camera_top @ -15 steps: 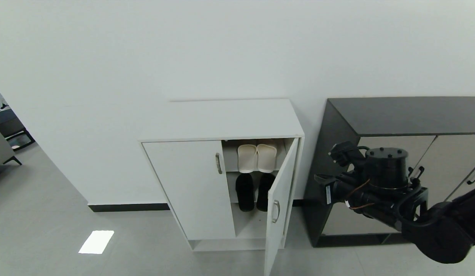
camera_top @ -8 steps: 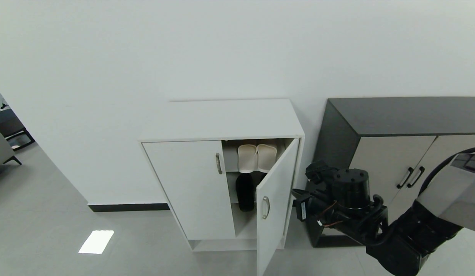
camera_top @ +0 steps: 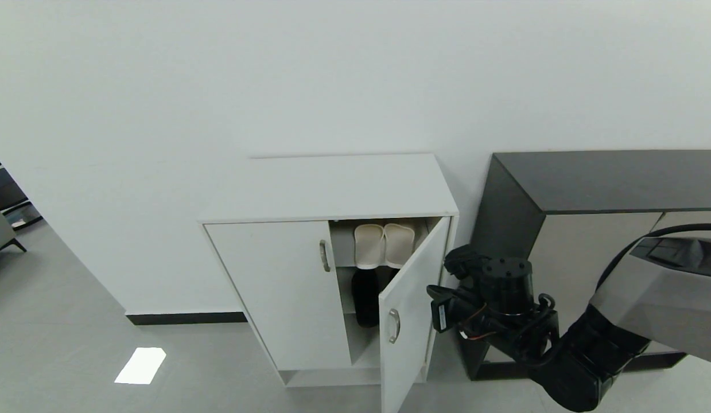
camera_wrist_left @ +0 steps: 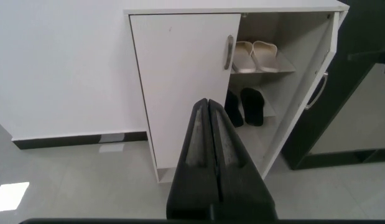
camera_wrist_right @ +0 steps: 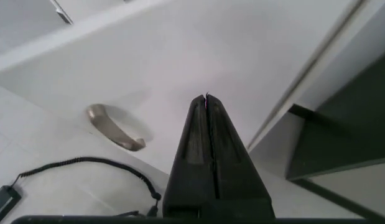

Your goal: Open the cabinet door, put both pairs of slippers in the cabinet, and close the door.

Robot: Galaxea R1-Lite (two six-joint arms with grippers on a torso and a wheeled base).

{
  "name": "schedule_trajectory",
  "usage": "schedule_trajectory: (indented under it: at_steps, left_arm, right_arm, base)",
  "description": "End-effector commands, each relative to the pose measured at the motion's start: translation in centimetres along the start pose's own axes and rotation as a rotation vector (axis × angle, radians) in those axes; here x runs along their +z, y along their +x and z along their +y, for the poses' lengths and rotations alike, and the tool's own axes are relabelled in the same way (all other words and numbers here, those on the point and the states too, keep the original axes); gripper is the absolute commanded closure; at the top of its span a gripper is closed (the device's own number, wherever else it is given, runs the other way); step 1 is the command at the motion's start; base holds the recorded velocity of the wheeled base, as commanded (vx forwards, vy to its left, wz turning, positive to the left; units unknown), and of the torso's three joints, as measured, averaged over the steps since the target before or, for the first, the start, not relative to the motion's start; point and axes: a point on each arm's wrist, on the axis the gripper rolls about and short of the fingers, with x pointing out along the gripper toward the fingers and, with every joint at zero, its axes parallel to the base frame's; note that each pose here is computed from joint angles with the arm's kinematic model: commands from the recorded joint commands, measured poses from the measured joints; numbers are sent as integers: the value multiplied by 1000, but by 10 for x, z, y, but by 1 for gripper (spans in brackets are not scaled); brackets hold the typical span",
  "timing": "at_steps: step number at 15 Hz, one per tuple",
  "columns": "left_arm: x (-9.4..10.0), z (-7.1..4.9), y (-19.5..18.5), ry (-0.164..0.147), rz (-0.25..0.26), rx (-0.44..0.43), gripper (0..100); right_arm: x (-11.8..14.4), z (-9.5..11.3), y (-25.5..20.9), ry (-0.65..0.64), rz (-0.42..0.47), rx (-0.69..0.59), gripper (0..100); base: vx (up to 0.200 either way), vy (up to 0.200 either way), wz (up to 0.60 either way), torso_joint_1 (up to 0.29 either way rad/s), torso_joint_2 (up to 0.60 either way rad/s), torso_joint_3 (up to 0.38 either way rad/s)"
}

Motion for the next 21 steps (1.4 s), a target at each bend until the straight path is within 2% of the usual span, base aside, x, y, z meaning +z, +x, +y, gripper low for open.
schedule_trajectory:
  at_steps: [1, 7, 15, 18, 21]
  left_arm:
    - [0, 0, 0, -1, 2, 0, 100]
    - [0, 0, 0, -1, 2, 0, 100]
    - [0, 0, 0, -1, 0, 0, 100]
    - [0, 0, 0, -1, 2, 0, 100]
    - [0, 0, 0, -1, 2, 0, 100]
  right_arm:
    - [-3, 2, 10, -1, 0, 3, 100]
    - [-2, 5, 51, -2, -32, 5, 100]
    - [27, 4, 95, -2, -22, -11, 100]
    - [34, 1, 103, -1, 0, -26, 100]
    - [45, -5, 106, 4, -14, -38, 100]
  base:
    - [0, 0, 0, 0, 0, 0]
    - [0, 0, 0, 0, 0, 0]
    - [0, 0, 0, 0, 0, 0]
    - [0, 0, 0, 0, 0, 0]
    - [0, 0, 0, 0, 0, 0]
